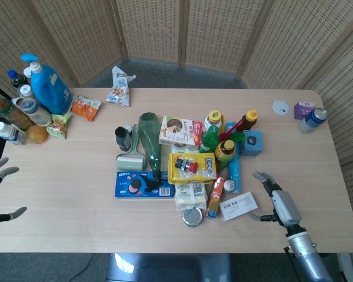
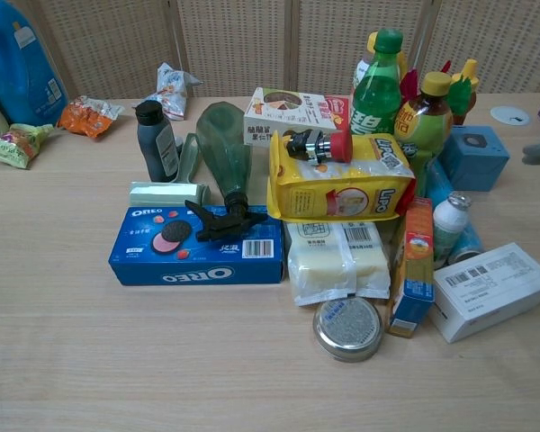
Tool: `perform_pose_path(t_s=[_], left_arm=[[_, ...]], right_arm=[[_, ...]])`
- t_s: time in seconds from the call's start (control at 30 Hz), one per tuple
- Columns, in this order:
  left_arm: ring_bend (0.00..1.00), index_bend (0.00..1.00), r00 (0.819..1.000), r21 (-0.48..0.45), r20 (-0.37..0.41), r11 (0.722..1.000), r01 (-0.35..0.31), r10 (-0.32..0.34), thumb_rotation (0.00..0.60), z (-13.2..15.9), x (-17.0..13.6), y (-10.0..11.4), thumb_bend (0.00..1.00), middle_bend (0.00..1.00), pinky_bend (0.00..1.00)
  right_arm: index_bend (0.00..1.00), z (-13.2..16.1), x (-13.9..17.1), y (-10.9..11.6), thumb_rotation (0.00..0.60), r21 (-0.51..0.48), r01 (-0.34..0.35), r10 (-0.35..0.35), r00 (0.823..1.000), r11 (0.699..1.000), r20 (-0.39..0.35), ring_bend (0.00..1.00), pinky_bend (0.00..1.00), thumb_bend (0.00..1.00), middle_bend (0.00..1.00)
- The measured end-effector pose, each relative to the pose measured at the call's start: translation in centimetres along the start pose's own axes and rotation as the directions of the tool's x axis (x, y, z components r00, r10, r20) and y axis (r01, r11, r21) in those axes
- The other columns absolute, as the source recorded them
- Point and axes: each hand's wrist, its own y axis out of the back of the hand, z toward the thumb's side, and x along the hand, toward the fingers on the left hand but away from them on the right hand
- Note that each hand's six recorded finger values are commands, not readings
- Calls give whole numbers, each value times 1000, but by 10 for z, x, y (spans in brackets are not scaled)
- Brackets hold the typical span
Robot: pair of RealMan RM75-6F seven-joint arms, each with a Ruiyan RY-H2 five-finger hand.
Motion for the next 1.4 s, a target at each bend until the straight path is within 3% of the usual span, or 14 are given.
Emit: perform_pose_path(t_s=[0.23, 0.47, 1.1, 1.3, 1.4], left_arm=[[0, 214, 1000, 3, -7, 1000, 4, -4, 600, -1, 2, -2, 0, 0, 0], [0, 215, 1000, 4, -9, 1000, 6, -6, 600, -2, 2, -3, 0, 0, 0], [0, 214, 1000, 15, -20, 1000, 20, -19, 600, -2, 6, -8, 0, 0, 0], [0, 214, 1000, 13, -22, 1000, 21, -21, 600, -3, 6, -8, 0, 0, 0], [0, 214, 999, 11, -24, 1000, 21, -21, 600, -4, 7, -8, 0, 0, 0]], right_arm=[[3, -3, -24, -23, 600, -36, -29, 29, 999, 999, 19, 0, 185, 0, 12], [115, -5, -38, -36, 600, -42, -36, 37, 999, 998, 36, 0, 186, 0, 108], [129, 4, -56, -63, 600, -106, -24, 30, 998, 994, 54, 3, 186, 0, 222], [164, 12, -60, -74, 600, -133, -21, 30, 998, 991, 63, 70, 186, 0, 297], [228, 15, -63, -78, 600, -145, -15, 25, 997, 989, 67, 154, 214, 0, 394]])
